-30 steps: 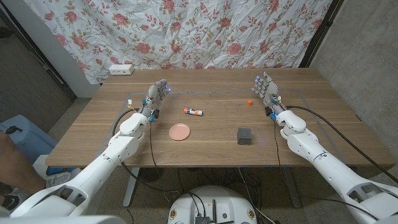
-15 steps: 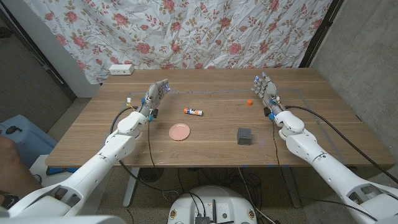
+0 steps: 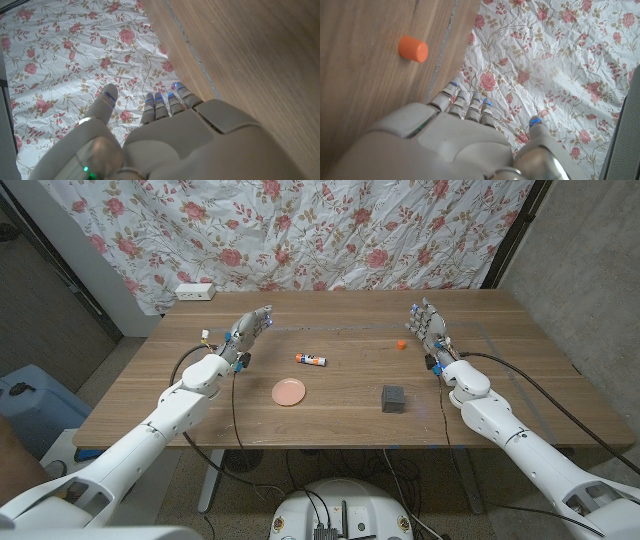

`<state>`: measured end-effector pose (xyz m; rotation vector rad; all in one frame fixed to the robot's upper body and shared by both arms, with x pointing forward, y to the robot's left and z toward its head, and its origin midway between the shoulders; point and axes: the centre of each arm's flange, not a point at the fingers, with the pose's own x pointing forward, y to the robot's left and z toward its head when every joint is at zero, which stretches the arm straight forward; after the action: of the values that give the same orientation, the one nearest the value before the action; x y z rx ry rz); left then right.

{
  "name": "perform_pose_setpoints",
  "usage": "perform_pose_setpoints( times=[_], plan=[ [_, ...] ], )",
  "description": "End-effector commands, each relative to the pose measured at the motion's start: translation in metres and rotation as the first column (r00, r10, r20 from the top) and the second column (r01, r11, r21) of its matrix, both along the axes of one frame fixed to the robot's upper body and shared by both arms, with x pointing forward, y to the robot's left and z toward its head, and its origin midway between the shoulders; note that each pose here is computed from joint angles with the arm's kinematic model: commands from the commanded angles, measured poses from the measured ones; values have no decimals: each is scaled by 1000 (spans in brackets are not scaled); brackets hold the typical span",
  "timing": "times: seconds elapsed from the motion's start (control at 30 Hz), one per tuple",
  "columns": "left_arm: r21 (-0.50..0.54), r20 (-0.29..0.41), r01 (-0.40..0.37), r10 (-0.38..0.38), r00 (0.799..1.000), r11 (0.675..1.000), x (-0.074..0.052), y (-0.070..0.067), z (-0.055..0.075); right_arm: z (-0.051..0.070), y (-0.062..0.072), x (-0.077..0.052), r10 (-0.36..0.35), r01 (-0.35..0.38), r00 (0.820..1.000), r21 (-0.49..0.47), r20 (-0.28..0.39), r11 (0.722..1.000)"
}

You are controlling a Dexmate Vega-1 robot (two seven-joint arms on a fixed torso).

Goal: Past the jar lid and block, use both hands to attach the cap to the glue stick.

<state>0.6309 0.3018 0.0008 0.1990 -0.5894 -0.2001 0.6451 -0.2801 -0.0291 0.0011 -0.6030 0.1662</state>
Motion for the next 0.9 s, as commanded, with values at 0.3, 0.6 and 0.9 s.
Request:
perform_pose_setpoints(
  times=[0.3,0.6,0.9],
  plan=[
    [311,37,-82,75,997,947,-20,-12,25,-2,-17,-7,-9,9,1000,19,12,1000],
    [474,144,-191,138,980,860,-33,-21,42,-5,-27,-10,-10,9,1000,20,19,1000],
    [624,209,-267,172,963,735,-42,-30,56,-7,-34,-12,-8,7,1000,22,26,1000]
  ],
)
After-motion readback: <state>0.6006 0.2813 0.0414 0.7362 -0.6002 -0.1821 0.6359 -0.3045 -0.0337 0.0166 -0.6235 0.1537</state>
